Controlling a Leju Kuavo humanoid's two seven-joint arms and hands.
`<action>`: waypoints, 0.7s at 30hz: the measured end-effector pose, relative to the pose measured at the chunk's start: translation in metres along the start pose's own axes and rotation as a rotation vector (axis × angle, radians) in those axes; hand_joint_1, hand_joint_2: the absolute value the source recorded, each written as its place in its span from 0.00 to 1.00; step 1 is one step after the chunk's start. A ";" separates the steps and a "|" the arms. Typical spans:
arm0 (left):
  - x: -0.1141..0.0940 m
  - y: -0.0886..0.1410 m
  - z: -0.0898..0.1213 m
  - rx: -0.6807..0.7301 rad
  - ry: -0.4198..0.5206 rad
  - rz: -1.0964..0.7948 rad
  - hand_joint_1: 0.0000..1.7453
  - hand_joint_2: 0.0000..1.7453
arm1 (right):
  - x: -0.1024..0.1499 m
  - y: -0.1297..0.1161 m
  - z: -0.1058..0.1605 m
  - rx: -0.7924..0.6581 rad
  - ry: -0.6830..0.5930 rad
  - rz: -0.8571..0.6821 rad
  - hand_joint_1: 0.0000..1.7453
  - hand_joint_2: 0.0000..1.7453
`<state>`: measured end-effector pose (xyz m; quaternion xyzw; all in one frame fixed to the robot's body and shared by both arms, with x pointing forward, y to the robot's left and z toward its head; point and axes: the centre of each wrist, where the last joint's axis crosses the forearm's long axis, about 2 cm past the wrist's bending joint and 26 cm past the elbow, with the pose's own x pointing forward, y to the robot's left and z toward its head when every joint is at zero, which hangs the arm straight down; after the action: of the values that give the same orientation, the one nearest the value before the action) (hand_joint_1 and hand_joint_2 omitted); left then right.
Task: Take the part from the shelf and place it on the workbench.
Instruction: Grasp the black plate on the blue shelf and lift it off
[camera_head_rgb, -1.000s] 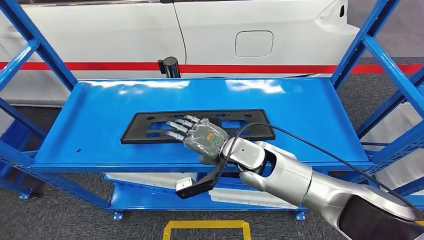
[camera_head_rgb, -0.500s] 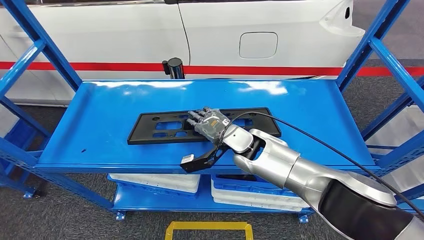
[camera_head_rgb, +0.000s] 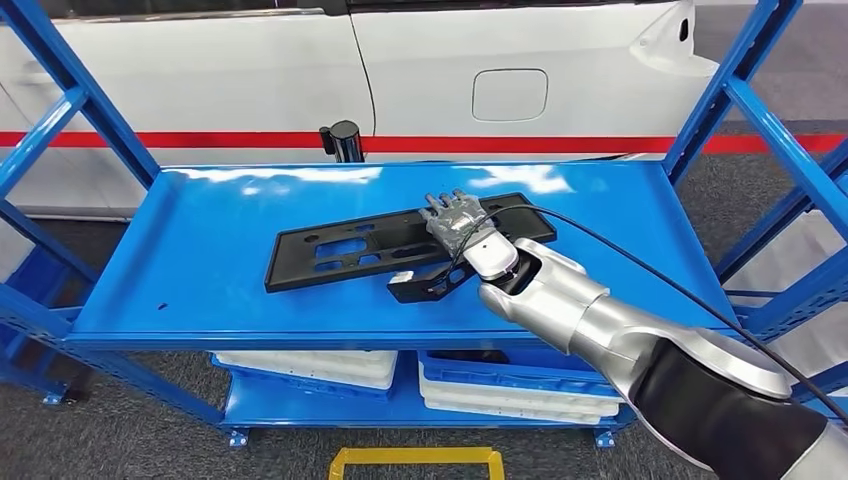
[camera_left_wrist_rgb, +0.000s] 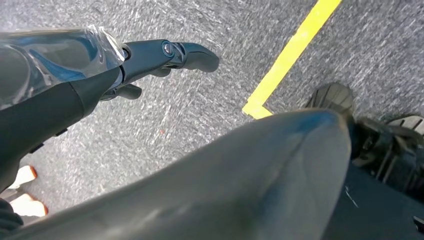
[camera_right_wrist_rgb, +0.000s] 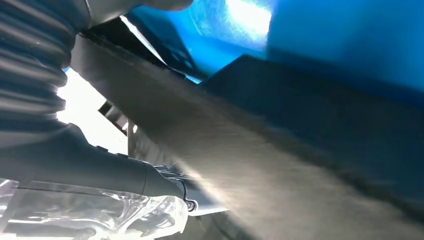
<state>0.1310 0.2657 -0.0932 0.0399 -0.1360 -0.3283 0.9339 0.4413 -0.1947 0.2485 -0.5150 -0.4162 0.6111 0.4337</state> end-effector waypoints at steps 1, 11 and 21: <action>0.000 0.000 0.000 0.000 0.000 -0.001 0.00 0.00 | -0.001 0.002 -0.001 0.006 0.008 0.000 1.00 1.00; 0.000 -0.001 0.000 -0.007 -0.004 -0.002 0.00 0.00 | -0.009 0.013 -0.002 0.010 0.037 -0.028 1.00 1.00; 0.001 -0.003 0.000 0.000 -0.022 0.008 0.00 0.00 | 0.002 0.002 0.004 -0.089 -0.062 -0.121 1.00 1.00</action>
<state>0.1301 0.2629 -0.0933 0.0357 -0.1464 -0.3250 0.9336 0.4374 -0.1932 0.2466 -0.4885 -0.4868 0.5802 0.4333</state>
